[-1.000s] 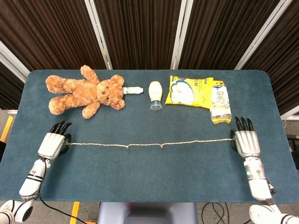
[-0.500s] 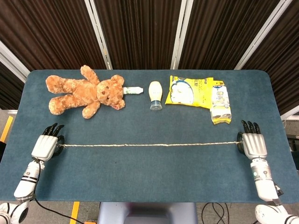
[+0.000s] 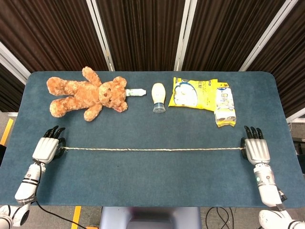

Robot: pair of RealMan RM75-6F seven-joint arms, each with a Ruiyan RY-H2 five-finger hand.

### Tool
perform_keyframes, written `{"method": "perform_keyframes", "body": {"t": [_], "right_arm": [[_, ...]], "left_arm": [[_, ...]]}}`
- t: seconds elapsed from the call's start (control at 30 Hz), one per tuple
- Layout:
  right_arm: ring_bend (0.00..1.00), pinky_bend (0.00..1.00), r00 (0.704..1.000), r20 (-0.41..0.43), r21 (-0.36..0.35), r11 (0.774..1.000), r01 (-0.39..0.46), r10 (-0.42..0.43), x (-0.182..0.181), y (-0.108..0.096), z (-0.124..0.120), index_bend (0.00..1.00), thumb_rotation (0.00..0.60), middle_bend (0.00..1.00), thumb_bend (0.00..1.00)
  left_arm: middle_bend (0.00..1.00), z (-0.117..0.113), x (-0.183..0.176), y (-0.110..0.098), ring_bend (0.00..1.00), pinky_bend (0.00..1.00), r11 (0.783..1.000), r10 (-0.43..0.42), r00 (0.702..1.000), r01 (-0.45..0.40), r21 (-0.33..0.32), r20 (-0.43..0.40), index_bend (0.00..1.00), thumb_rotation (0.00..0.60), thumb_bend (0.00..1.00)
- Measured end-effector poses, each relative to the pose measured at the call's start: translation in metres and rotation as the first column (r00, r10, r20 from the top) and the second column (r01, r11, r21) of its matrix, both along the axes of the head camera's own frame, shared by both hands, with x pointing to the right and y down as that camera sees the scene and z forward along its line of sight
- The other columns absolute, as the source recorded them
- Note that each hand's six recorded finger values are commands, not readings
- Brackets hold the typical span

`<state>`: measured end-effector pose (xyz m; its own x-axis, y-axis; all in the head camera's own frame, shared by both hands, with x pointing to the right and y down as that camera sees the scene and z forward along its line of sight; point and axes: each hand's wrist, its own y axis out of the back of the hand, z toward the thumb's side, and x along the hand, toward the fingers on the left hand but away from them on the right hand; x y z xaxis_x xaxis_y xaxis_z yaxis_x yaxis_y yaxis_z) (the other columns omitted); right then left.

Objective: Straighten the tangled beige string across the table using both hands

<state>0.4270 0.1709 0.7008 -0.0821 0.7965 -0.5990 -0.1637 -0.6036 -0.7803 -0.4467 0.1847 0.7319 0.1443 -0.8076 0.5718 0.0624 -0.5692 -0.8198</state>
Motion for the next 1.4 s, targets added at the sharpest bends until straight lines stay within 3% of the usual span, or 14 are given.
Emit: {"method": "perform_keyframes", "body": {"t": [0.17,0.23,0.33,0.43,0.47,0.5,0.53,0.73,0.93,1.2,1.3,1.4], "right_arm": [[0.0,0.0,1.0,-0.021,-0.027,1.0,0.003,-0.004,-0.001,0.0,0.009,0.69,0.6,0.15,0.58],[0.0,0.0,0.999,-0.031,-0.035,0.999,0.006,-0.007,-0.001,0.001,0.011,0.62,0.6,0.14,0.58],[0.0,0.0,0.999,-0.047,-0.067,0.998,0.011,-0.014,0.001,0.004,0.015,0.42,0.6,0.08,0.58],[0.0,0.0,0.998,-0.063,-0.103,0.995,0.011,-0.018,0.004,0.006,0.018,0.19,0.6,0.02,0.57],[0.0,0.0,0.998,-0.067,-0.111,0.994,0.011,-0.018,0.005,0.006,0.018,0.1,0.6,0.0,0.56],[0.0,0.0,0.997,-0.073,-0.119,0.993,0.011,-0.02,0.006,0.006,0.018,0.05,0.6,0.0,0.55],[0.0,0.0,0.997,-0.08,-0.125,0.992,0.011,-0.021,0.007,0.006,0.018,0.03,0.6,0.0,0.55],[0.0,0.0,0.996,-0.082,-0.145,0.989,0.011,-0.023,0.008,0.006,0.013,0.0,0.6,0.0,0.37],[0.0,0.0,0.999,-0.029,-0.107,0.994,0.031,-0.034,0.004,0.002,-0.011,0.0,0.6,0.0,0.35],[0.0,0.0,0.991,0.088,0.077,0.992,0.097,-0.103,-0.013,0.014,-0.071,0.0,0.6,0.0,0.35],[0.0,0.0,0.981,0.129,0.145,0.982,0.125,-0.144,-0.018,0.032,-0.096,0.0,0.6,0.0,0.35],[0.0,0.0,0.977,0.148,0.192,0.974,0.124,-0.153,-0.015,0.054,-0.117,0.0,0.6,0.0,0.35]], "left_arm": [[0.12,0.006,-0.002,-0.001,0.0,0.14,1.0,-0.01,1.0,0.01,-0.015,0.007,0.57,0.6,0.45],[0.12,0.008,-0.003,-0.001,0.0,0.13,1.0,-0.014,1.0,0.014,-0.02,0.011,0.55,0.6,0.45],[0.12,0.012,-0.005,-0.001,0.0,0.12,0.999,-0.019,1.0,0.019,-0.03,0.019,0.49,0.6,0.45],[0.09,0.013,-0.005,0.0,0.0,0.09,0.999,-0.021,1.0,0.022,-0.034,0.021,0.28,0.6,0.45],[0.07,0.013,-0.006,0.0,0.0,0.07,0.999,-0.021,0.999,0.022,-0.037,0.024,0.15,0.6,0.44],[0.05,0.014,-0.007,0.0,0.0,0.07,0.999,-0.022,0.999,0.023,-0.043,0.029,0.05,0.6,0.44],[0.04,0.015,-0.008,0.001,0.0,0.06,0.998,-0.023,0.999,0.025,-0.052,0.035,0.02,0.6,0.44],[0.0,0.011,-0.015,0.002,0.0,0.06,0.996,-0.055,0.998,0.056,-0.063,0.015,0.0,0.6,0.43],[0.0,-0.016,-0.023,0.001,0.0,0.06,0.993,-0.114,0.988,0.111,-0.029,-0.1,0.0,0.6,0.41],[0.0,-0.084,-0.014,0.018,0.0,0.06,0.991,-0.103,0.959,0.12,0.051,-0.265,0.0,0.6,0.41],[0.0,-0.115,-0.012,0.037,0.0,0.06,0.987,-0.087,0.96,0.119,0.107,-0.267,0.0,0.6,0.41],[0.0,-0.14,-0.018,0.063,0.0,0.06,0.982,-0.09,0.974,0.122,0.144,-0.21,0.0,0.6,0.41]]}}
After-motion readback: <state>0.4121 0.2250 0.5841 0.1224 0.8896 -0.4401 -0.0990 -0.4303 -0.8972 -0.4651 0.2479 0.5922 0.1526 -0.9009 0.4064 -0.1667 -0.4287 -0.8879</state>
